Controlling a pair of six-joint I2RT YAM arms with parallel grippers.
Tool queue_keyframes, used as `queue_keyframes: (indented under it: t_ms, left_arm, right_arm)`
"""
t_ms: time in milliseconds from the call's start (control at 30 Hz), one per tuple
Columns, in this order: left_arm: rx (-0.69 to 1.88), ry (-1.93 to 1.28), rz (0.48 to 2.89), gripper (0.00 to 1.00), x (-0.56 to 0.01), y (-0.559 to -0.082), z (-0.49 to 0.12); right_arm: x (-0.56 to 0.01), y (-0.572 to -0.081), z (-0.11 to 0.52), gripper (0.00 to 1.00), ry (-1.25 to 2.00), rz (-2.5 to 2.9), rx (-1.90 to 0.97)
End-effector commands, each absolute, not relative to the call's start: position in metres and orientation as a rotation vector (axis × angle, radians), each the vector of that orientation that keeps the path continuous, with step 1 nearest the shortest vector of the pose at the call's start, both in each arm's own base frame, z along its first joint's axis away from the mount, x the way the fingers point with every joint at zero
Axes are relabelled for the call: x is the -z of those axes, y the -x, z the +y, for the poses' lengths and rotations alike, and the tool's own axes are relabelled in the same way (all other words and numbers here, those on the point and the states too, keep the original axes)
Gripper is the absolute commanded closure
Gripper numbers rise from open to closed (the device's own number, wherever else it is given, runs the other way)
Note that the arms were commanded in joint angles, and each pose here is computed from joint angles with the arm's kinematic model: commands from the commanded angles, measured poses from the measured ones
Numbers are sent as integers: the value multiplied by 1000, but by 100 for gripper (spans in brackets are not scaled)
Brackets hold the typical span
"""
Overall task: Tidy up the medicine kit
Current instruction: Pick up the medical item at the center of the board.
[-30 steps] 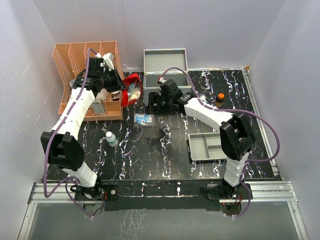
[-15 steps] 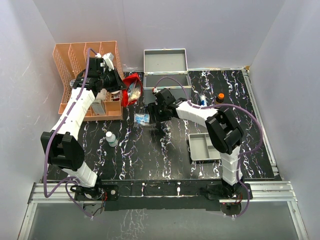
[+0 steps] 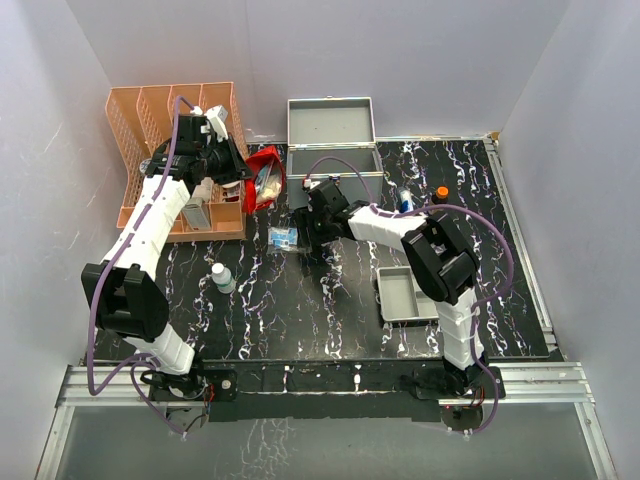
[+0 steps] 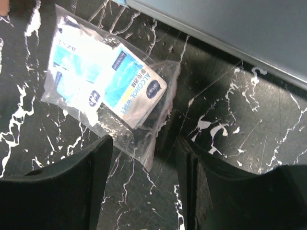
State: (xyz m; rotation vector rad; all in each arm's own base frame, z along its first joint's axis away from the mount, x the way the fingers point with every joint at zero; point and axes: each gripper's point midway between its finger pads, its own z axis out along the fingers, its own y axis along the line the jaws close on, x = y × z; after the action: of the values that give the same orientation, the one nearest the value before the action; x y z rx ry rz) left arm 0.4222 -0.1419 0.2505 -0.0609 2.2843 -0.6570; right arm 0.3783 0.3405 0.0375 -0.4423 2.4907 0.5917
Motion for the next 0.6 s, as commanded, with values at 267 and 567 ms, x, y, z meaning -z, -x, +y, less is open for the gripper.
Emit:
queue_keyframes:
  t_ms: [267,567]
  left_arm:
    - [703,24,2184,100,-289,-416,-145]
    - [693,23,2187,100,-289,-414,-144]
  right_arm:
    - [-49,-396,353,42,416,2399,-632]
    - [-75,-389,345,41,488,2341,-480]
